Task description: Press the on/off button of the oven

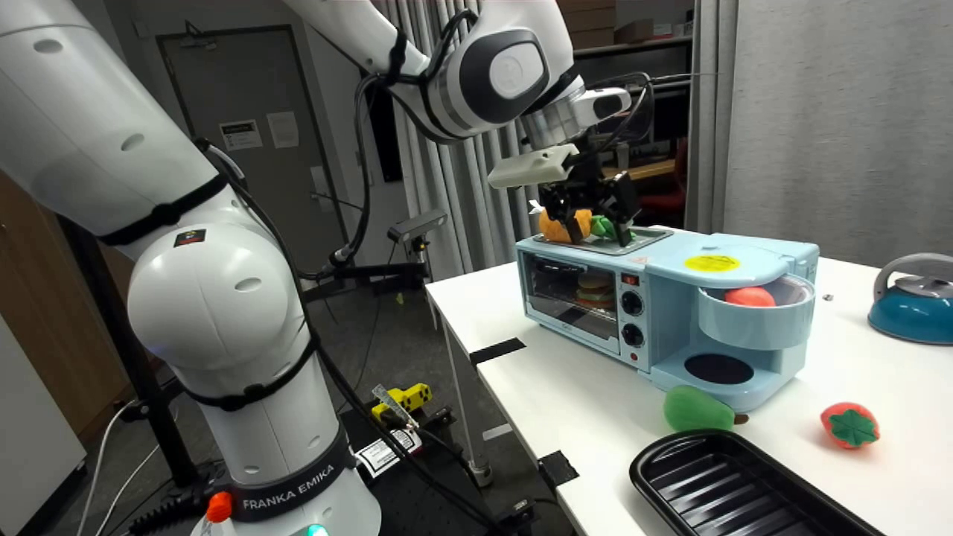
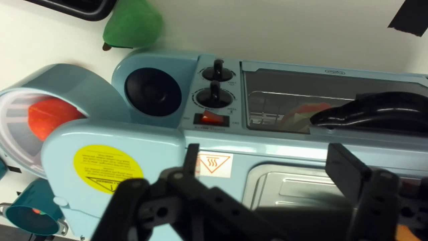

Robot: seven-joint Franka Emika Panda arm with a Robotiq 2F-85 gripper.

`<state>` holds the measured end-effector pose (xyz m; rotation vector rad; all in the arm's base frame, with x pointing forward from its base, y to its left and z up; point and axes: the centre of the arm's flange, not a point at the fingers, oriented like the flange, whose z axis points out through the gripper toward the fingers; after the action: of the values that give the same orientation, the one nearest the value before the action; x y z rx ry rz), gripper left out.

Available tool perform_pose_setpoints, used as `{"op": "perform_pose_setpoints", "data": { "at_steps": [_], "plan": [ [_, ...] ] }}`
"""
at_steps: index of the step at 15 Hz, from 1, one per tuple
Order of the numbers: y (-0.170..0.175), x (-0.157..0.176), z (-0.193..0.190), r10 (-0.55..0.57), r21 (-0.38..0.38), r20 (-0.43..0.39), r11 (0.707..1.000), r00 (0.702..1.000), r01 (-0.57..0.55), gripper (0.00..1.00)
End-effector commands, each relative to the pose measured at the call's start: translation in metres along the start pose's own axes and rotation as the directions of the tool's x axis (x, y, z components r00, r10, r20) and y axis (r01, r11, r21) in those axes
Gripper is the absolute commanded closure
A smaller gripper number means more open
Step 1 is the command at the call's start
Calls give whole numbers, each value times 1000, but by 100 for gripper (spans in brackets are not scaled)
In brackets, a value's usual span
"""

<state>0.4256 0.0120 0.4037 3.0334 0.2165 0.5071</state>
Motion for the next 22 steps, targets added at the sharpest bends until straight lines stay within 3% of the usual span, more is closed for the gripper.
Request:
{"op": "perform_pose_setpoints", "data": {
  "at_steps": [1, 22],
  "plan": [
    [2, -8, -7, 8, -16, -15, 1000, 1000, -8, 0],
    [1, -1, 0, 3, 0, 1, 1000, 1000, -3, 0]
  ]
}}
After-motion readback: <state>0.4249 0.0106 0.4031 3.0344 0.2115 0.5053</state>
